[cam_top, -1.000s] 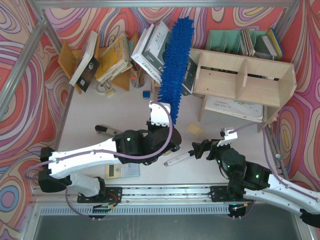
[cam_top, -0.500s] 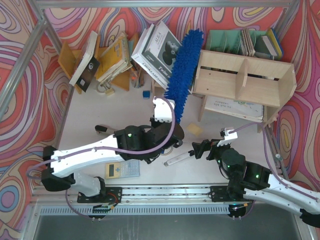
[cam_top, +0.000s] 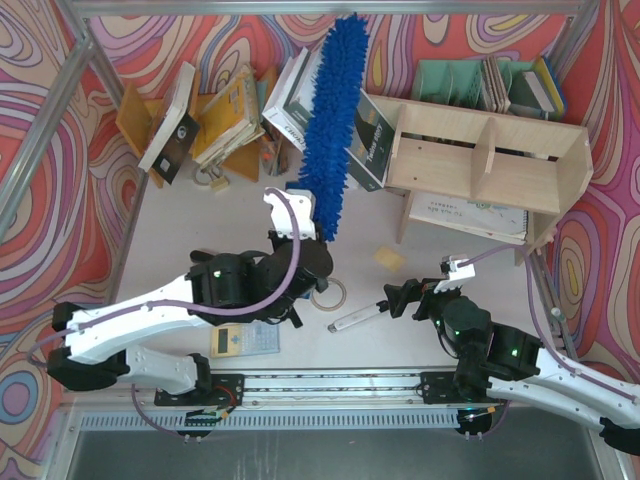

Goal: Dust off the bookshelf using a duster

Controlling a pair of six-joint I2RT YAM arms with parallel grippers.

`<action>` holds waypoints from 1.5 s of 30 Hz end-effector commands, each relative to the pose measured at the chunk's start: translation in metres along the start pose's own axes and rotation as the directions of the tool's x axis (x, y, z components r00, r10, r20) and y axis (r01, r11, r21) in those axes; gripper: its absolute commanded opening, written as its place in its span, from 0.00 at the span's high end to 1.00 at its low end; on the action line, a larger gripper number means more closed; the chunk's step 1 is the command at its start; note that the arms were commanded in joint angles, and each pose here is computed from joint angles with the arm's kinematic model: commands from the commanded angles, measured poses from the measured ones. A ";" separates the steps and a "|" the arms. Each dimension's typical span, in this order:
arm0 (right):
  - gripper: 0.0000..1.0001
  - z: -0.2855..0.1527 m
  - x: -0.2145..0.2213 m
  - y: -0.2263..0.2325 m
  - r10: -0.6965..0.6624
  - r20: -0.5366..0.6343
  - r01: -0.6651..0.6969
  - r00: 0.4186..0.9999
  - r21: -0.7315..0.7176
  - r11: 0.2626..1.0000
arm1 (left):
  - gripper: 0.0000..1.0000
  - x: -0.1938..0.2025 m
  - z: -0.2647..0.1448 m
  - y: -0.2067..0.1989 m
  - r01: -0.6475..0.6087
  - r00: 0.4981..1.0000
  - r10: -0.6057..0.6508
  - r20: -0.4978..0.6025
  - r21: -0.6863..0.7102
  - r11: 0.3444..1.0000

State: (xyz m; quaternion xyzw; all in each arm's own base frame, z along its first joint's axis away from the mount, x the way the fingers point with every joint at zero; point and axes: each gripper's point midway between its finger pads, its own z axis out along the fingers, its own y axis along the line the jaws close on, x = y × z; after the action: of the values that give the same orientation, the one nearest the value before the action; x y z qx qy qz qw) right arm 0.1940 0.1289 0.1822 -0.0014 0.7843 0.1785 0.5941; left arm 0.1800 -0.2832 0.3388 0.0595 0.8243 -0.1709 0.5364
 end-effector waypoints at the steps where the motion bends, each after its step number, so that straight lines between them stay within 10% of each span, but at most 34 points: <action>1: 0.02 0.000 -0.003 -0.002 0.011 0.015 -0.011 1.000 0.013 1.000 | 1.00 0.019 0.016 -0.008 -0.017 0.999 0.017 -0.030 -0.016 1.000; 11: 0.02 -0.001 -0.003 -0.002 0.014 0.015 -0.014 1.000 0.013 1.000 | 1.00 0.078 0.043 -0.040 -0.106 0.978 0.111 -0.175 0.039 0.994; 21: 0.02 0.000 -0.003 -0.003 0.015 0.016 -0.015 1.000 0.012 1.000 | 1.00 0.052 0.035 -0.004 -0.317 0.945 0.314 0.094 0.016 0.948; 40: 0.02 0.003 0.001 -0.001 -0.007 -0.006 0.007 1.000 0.024 1.000 | 1.00 -0.036 0.000 0.080 -0.728 0.474 0.677 0.563 -0.183 0.661; 45: 0.02 0.004 0.002 -0.001 -0.010 -0.010 0.010 1.000 0.024 1.000 | 1.00 -0.070 0.010 0.111 -0.749 0.457 0.713 0.533 -0.201 0.631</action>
State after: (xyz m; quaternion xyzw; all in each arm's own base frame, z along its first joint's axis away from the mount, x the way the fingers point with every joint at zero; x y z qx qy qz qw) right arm 0.1952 0.1311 0.1755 -0.0075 0.7923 0.1676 0.5866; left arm 0.2400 -0.1804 0.3392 0.3374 0.5585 0.0517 0.7560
